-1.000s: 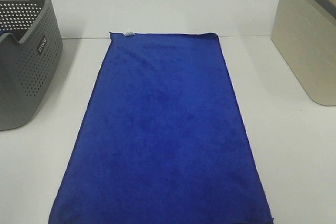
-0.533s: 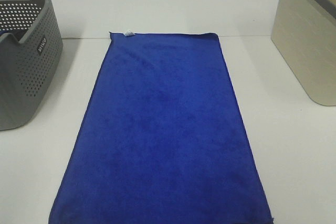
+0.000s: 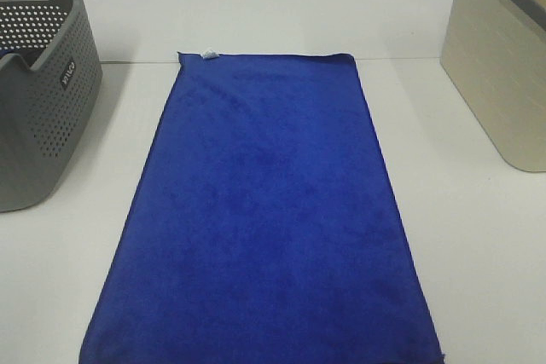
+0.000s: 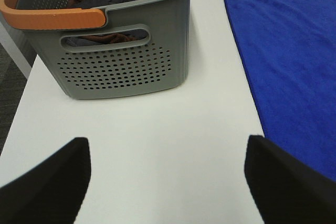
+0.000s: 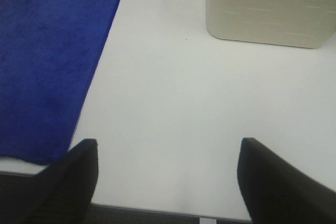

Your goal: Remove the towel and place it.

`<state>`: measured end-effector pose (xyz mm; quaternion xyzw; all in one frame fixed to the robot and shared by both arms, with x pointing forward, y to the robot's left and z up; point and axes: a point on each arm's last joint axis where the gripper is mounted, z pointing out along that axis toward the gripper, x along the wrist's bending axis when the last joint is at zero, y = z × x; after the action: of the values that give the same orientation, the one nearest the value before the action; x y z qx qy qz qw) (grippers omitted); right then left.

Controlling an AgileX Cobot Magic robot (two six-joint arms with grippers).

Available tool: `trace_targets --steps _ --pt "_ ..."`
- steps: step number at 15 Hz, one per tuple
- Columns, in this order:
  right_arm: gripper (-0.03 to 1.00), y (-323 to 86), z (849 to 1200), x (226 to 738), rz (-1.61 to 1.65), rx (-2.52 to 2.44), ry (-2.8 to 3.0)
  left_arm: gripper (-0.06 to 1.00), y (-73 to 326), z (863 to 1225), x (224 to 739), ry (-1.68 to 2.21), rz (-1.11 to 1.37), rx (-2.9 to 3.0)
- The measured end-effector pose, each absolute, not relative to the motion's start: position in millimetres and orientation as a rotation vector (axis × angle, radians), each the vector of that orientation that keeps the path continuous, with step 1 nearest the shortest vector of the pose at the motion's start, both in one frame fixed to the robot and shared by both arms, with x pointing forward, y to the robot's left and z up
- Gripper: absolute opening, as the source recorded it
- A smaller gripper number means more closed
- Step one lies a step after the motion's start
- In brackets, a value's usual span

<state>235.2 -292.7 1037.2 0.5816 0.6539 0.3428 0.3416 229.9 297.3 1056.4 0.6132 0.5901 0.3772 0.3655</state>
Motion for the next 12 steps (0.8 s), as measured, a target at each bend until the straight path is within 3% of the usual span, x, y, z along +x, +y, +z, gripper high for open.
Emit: trace_targets --steps 12 --pt "0.73 -290.9 1037.5 235.2 0.918 1.516 1.706 0.76 297.3 1056.4 229.9 1.517 0.97 1.577"
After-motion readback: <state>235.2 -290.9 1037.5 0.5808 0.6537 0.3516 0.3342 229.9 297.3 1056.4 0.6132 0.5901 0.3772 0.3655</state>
